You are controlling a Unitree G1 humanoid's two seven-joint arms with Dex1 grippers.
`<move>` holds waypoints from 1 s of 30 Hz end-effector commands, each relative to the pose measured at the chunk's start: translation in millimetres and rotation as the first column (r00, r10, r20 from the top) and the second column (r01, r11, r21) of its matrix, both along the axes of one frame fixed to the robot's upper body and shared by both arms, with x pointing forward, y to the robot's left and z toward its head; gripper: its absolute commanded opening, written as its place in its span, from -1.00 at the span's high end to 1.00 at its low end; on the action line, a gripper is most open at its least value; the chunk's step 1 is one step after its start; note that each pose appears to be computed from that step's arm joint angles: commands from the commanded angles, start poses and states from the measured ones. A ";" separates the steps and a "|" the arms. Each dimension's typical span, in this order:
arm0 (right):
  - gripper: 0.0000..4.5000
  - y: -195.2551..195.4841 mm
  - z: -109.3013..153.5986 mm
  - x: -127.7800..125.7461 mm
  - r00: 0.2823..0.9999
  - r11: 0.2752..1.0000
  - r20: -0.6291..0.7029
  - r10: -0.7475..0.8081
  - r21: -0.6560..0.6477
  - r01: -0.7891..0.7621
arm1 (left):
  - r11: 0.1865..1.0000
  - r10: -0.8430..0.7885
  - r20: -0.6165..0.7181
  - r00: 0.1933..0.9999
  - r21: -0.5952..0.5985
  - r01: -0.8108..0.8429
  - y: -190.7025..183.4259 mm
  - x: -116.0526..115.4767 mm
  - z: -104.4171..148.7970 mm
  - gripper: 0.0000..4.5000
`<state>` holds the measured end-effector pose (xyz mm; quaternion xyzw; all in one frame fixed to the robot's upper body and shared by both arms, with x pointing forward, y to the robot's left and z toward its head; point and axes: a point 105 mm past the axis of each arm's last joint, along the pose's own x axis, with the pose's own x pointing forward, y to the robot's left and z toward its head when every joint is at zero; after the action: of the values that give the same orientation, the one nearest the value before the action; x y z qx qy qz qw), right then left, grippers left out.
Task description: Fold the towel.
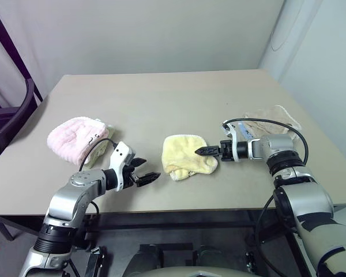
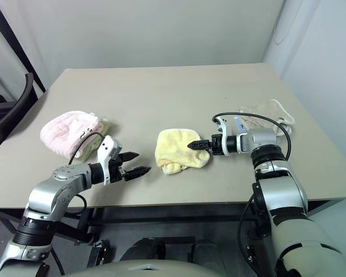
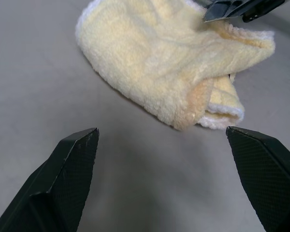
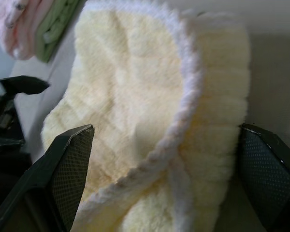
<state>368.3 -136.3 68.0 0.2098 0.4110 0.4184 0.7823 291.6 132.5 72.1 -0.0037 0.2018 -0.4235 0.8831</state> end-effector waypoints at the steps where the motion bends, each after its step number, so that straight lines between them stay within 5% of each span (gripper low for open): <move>1: -1.00 22.2 4.0 -7.3 0.995 0.994 -0.047 0.090 0.059 -0.087 | 1.000 0.002 0.064 0.998 0.005 -0.002 -0.3 2.5 13.3 -0.98; 10: -1.00 42.1 -10.4 -17.0 0.983 0.992 -0.154 0.100 0.092 -0.087 | 1.000 0.025 0.100 0.995 -0.014 -0.024 -3.7 6.5 17.7 -0.98; 15: -0.45 40.3 -14.4 -12.8 0.986 0.995 -0.165 0.034 0.094 -0.018 | 0.999 0.044 0.119 0.992 -0.006 -0.044 1.4 13.1 20.7 -1.00; 24: 0.93 43.4 2.9 -16.2 0.991 0.978 -0.133 0.024 0.207 0.004 | 0.999 0.046 0.122 0.992 -0.014 -0.044 0.8 17.2 22.5 -1.00; 30: 1.00 34.5 61.5 -12.8 0.996 0.926 0.021 -0.085 0.372 0.071 | 0.999 0.046 0.119 0.992 -0.007 -0.045 -1.3 27.3 18.3 -1.00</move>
<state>349.9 -102.0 93.1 0.3540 0.3652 0.4378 0.7414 313.9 134.7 80.7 0.0010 0.1690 -0.3971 0.9021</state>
